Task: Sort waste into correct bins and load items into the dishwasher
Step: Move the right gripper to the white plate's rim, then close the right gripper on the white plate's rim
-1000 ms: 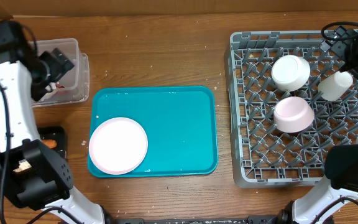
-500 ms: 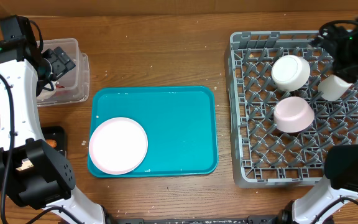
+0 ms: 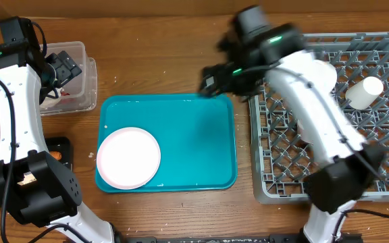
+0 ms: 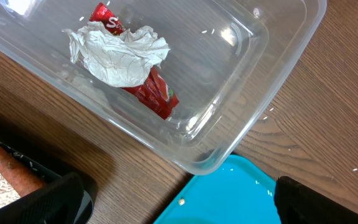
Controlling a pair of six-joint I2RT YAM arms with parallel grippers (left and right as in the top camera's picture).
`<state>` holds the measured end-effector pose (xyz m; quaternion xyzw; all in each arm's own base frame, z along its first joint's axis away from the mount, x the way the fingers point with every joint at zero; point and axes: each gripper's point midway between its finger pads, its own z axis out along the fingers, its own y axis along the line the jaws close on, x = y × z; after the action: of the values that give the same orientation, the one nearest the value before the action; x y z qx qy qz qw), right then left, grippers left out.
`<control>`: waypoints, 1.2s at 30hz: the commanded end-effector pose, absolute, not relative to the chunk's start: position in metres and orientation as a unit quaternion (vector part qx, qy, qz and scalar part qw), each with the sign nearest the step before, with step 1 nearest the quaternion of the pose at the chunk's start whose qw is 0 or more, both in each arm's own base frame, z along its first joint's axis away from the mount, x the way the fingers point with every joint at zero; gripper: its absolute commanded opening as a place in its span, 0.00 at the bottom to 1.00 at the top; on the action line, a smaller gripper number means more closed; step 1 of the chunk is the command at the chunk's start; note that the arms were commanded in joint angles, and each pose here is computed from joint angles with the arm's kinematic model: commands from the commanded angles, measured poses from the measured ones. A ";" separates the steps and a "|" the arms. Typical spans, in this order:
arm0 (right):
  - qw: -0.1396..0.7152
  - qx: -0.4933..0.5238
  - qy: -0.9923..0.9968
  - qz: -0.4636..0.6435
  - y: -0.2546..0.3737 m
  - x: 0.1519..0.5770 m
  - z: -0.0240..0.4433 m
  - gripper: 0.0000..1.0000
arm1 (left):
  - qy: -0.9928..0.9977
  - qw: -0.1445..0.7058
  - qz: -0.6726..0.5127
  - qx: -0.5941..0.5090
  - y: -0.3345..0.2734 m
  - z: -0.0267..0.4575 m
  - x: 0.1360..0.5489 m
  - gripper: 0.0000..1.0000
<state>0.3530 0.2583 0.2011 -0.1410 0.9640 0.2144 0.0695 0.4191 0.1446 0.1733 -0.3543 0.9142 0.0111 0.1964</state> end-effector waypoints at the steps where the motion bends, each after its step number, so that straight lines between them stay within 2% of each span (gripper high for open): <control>1: 0.080 -0.182 0.958 0.209 0.293 0.345 0.191 1.00 | 0.912 0.215 0.019 -0.349 0.148 0.187 0.422 1.00; 8: 0.061 -0.241 0.945 0.213 0.362 0.311 0.157 1.00 | 0.912 0.215 0.019 -0.349 0.148 0.187 0.423 1.00; 16: 0.005 -0.265 0.946 0.186 0.404 0.277 0.093 0.80 | 0.912 0.215 0.019 -0.349 0.148 0.187 0.423 1.00; 26: -0.025 -0.224 0.965 0.132 0.405 0.275 0.033 0.58 | 0.912 0.215 0.019 -0.349 0.148 0.187 0.423 1.00; 32: -0.025 -0.205 0.973 0.100 0.397 0.280 0.013 0.55 | 0.912 0.215 0.019 -0.349 0.148 0.187 0.423 1.00; 36: -0.032 -0.190 0.977 0.089 0.393 0.279 0.001 0.49 | 0.912 0.215 0.019 -0.349 0.148 0.187 0.423 1.00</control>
<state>0.2773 0.3995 0.0162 -0.2098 0.9712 0.1094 -0.0284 0.4192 0.1446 0.1731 -0.3541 0.9143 0.0111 0.1962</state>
